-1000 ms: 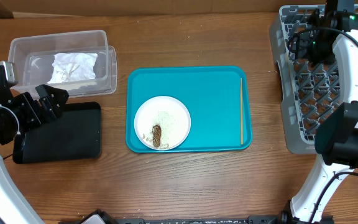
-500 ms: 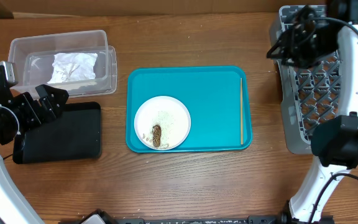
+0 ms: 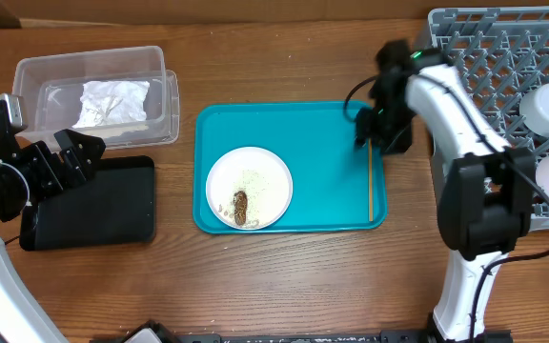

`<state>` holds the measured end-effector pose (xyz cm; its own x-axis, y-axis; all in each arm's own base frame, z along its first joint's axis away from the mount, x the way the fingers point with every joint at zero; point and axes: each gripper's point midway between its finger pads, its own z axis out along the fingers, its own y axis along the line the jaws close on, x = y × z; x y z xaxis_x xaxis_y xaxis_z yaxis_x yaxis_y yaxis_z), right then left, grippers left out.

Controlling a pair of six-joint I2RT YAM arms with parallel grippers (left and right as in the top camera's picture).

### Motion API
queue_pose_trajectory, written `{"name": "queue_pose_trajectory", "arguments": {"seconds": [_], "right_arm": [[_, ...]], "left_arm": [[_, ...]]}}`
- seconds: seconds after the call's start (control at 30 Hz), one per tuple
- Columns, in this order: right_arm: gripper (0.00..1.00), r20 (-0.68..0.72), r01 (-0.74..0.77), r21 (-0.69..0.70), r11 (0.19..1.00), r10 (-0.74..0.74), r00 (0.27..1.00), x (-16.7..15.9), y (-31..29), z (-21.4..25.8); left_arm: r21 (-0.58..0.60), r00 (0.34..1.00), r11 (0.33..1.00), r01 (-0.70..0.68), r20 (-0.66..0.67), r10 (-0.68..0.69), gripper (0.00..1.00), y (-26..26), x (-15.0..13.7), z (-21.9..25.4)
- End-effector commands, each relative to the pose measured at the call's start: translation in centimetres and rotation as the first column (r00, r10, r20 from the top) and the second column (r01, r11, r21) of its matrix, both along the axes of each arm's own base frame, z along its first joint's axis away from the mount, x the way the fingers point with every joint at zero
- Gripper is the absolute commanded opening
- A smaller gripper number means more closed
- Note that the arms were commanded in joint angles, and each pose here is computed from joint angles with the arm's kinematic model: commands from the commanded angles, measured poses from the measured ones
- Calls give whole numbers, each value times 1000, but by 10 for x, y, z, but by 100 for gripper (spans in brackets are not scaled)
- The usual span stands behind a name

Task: Sort waste into correct bins and load items into the dishwasher
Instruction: 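Insert the chopsticks upright into the rack and open the right gripper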

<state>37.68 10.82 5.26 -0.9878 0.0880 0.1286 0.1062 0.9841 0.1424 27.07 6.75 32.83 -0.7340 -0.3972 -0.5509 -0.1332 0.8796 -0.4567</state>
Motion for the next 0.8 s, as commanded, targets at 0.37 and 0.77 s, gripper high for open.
{"name": "queue_pose_trajectory", "arguments": {"seconds": [0.37,0.77], "right_arm": [[58,78,14,-143,990,-3,997,1,-6,-38],[29,59,23,-149,989,-14,998,1,-3,-55]], "left_arm": [[16,1000,1000,7,11,-7,100,1,0,2],[16,1000,1000,7,11,-7,100,1,0,2]]}}
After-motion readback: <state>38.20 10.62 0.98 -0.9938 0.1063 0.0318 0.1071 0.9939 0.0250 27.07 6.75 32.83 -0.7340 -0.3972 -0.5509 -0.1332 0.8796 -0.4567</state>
